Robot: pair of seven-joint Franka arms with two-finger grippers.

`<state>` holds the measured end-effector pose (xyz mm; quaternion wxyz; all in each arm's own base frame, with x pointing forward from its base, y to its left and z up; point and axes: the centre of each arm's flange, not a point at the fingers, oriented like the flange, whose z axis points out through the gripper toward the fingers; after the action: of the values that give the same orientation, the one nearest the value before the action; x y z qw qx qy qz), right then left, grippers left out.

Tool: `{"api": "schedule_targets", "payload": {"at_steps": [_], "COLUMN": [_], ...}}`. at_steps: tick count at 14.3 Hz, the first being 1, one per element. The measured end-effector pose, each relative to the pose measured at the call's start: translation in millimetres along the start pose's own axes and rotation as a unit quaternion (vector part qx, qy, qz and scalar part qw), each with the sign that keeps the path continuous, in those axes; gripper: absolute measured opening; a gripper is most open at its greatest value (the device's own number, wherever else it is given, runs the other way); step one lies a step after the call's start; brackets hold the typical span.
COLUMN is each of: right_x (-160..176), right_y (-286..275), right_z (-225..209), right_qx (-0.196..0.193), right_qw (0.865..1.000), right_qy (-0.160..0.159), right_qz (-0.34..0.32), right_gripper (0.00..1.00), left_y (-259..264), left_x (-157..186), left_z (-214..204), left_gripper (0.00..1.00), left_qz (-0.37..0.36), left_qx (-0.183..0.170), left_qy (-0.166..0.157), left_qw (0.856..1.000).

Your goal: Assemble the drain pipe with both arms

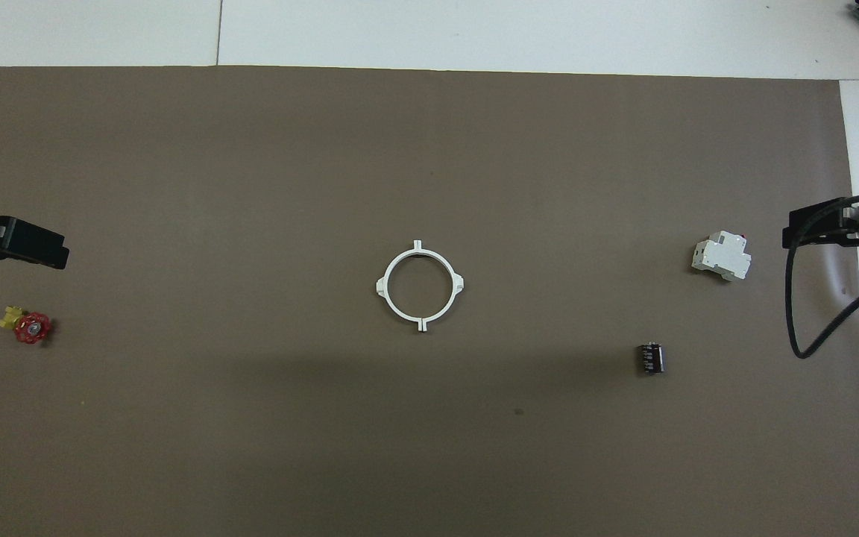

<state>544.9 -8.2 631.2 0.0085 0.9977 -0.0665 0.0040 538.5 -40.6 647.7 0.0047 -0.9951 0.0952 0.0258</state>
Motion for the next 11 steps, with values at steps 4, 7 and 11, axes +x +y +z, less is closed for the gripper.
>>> {"api": "schedule_targets", "payload": {"at_steps": [4,7,11], "right_x": [-3.8,-3.6,-4.0], "right_y": [-2.9,-0.5,-2.3], "right_z": [-3.5,-4.3,-4.2], "right_qx": [-0.002,0.006,0.011], "right_qw": [1.0,1.0,1.0], "right_qy": [-0.01,-0.01,-0.012], "right_qz": [-0.017,-0.015,-0.016], "right_gripper": [1.0,1.0,1.0], "left_y": [-5.0,-11.6,-14.1], "left_x": [-5.2,-6.1,-6.5], "left_z": [-4.1,-4.4,-4.3], "left_gripper": [1.0,1.0,1.0], "left_qz": [-0.002,-0.009,-0.011], "left_qx": [0.0,0.0,0.0], "left_qy": [0.005,0.005,0.005], "left_qw": [1.0,1.0,1.0]}}
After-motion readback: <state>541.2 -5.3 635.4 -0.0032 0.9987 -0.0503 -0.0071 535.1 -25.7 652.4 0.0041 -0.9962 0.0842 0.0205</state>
